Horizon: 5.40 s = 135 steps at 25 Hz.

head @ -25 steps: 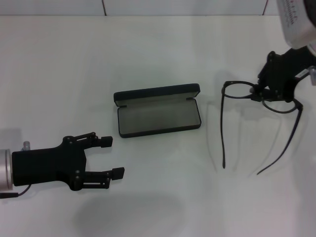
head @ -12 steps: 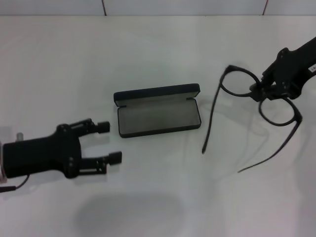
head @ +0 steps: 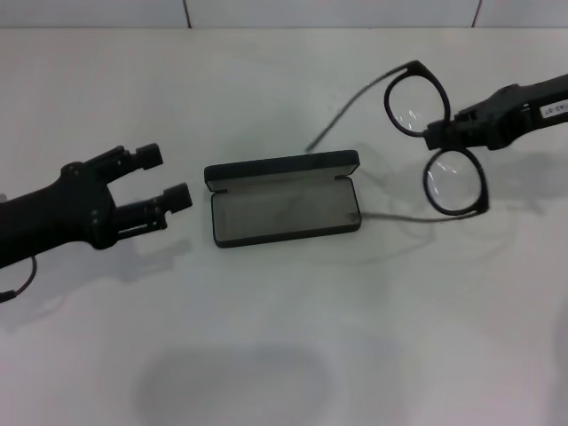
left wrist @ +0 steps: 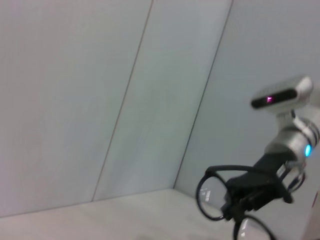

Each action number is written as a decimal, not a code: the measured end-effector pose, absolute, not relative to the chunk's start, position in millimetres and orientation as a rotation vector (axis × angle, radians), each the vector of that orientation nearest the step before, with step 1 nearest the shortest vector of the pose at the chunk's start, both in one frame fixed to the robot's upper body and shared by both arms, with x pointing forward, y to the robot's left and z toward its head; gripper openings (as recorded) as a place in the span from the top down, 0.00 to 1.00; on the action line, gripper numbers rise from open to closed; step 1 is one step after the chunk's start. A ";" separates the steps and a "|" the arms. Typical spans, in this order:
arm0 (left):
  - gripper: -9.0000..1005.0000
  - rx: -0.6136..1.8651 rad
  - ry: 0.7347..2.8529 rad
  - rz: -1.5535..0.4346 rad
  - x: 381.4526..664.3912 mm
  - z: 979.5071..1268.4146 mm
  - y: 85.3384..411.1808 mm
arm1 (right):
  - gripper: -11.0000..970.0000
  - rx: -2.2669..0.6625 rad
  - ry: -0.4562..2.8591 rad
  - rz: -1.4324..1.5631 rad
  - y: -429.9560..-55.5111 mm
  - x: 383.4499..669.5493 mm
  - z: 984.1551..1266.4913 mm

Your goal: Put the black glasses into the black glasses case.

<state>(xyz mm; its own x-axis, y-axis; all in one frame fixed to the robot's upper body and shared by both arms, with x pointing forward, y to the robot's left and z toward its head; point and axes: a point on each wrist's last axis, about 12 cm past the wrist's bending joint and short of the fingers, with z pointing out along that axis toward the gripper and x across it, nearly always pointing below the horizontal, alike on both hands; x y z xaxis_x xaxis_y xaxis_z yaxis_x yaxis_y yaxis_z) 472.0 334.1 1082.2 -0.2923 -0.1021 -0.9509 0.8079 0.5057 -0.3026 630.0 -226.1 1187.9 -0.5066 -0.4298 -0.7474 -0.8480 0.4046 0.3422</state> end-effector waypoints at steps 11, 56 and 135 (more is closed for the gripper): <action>0.11 0.644 1.475 -1.035 484.4 1095.1 316.4 | 0.88 -0.954 2.104 1.086 -213.8 622.9 1161.9; 0.99 0.799 1.254 -1.338 517.6 1115.7 243.2 | 0.88 -1.246 1.873 1.302 -170.5 597.8 1161.4; 0.99 0.888 1.163 -1.324 521.7 1116.3 218.4 | 0.88 -1.032 1.700 1.586 -175.8 585.8 1171.0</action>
<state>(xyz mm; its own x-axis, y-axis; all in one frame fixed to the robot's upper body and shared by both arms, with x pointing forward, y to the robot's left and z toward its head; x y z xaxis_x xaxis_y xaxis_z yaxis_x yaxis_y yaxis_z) 521.7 218.4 1116.3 -0.1102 -0.2481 -0.9625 0.9864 0.0919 -0.1366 585.8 -175.8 1171.0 -0.5256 -0.1442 -0.8385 -0.8464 -0.0107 0.5324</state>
